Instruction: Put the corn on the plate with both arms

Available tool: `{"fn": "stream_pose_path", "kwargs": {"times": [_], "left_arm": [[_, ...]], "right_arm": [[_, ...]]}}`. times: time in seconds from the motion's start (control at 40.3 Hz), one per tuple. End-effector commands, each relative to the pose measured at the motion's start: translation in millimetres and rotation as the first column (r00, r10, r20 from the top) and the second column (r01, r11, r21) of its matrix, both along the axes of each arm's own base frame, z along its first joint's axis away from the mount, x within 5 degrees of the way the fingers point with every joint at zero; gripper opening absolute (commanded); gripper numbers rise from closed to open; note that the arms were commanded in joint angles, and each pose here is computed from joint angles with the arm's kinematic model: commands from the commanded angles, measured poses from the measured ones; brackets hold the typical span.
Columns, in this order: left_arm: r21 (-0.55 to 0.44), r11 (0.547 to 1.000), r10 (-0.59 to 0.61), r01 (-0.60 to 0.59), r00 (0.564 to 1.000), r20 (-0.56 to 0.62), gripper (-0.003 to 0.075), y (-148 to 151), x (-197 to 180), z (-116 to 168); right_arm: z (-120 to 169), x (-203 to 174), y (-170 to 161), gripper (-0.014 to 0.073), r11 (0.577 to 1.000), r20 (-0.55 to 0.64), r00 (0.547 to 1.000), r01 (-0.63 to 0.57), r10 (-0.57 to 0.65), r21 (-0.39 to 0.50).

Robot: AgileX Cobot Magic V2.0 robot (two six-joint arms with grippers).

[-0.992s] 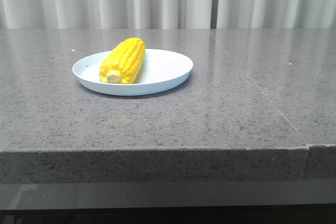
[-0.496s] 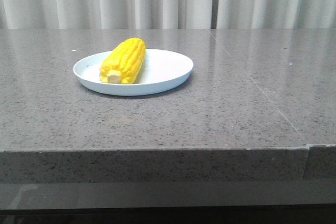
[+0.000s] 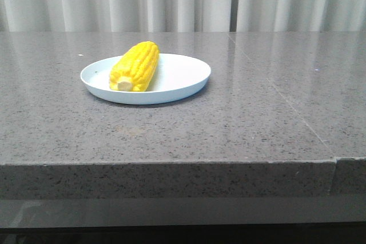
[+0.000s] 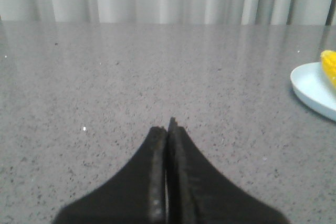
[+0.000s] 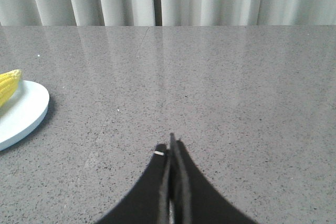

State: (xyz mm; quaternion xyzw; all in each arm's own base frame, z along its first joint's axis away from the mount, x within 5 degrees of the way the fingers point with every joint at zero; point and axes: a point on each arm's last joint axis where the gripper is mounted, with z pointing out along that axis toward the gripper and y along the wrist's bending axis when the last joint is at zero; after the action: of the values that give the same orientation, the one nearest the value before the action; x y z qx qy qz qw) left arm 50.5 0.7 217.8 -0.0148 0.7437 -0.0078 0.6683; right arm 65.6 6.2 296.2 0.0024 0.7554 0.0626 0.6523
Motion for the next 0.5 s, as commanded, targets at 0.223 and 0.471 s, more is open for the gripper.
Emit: {"fn": "stream_pose_path", "kwargs": {"times": [0.223, 0.471], "left_arm": [[-0.011, 1.0, 0.003, -0.002, 0.99, 0.142, -0.002, -0.1, 4.4, -11.9], [-0.011, 1.0, 0.003, -0.002, 0.99, 0.141, -0.002, -0.1, 4.4, -12.0]], "right_arm": [[15.5, 0.2, -0.5, -0.0091, 1.0, 0.097, 0.995, 0.006, -0.005, -0.008], [15.5, 0.2, -0.5, -0.0091, 1.0, 0.097, 0.995, 0.006, -0.005, -0.008]]}}
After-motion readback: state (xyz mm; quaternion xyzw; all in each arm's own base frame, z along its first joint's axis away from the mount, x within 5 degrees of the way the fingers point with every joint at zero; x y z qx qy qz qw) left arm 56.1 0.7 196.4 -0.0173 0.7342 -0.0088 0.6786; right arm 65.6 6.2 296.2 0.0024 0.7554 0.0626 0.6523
